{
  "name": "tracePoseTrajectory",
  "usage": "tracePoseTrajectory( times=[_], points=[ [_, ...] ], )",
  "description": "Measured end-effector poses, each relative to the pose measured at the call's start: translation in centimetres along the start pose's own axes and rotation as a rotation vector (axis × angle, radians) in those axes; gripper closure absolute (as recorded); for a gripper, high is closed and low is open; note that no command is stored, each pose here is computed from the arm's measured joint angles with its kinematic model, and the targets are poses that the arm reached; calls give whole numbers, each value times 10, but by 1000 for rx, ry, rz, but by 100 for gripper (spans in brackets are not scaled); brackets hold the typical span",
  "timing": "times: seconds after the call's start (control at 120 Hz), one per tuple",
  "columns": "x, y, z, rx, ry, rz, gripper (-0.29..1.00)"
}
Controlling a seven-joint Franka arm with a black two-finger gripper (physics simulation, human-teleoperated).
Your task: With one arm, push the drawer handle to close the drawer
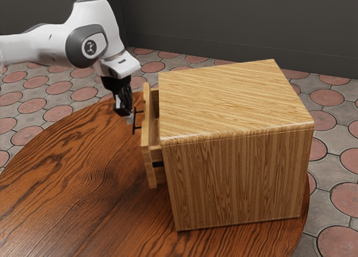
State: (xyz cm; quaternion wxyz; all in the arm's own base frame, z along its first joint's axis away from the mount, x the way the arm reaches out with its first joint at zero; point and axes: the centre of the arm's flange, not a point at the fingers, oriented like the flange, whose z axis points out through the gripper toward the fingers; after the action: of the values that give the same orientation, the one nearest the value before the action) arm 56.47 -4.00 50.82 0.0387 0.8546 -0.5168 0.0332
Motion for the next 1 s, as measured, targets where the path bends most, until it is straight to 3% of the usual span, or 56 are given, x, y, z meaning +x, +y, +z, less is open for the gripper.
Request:
tracePoseTrajectory(
  times=[0.375, 0.517, 0.692, 0.85, 1.0],
  points=[
    [42, -12, -3, 5, 40, -15, 79],
    [40, -10, 4, -14, 30, -43, 79],
    [2, 26, -76, 42, -7, -97, 79],
    [-79, 32, -141, 98, -83, -182, 78],
    [-104, 41, -164, 105, -126, -176, 47]
  ],
)
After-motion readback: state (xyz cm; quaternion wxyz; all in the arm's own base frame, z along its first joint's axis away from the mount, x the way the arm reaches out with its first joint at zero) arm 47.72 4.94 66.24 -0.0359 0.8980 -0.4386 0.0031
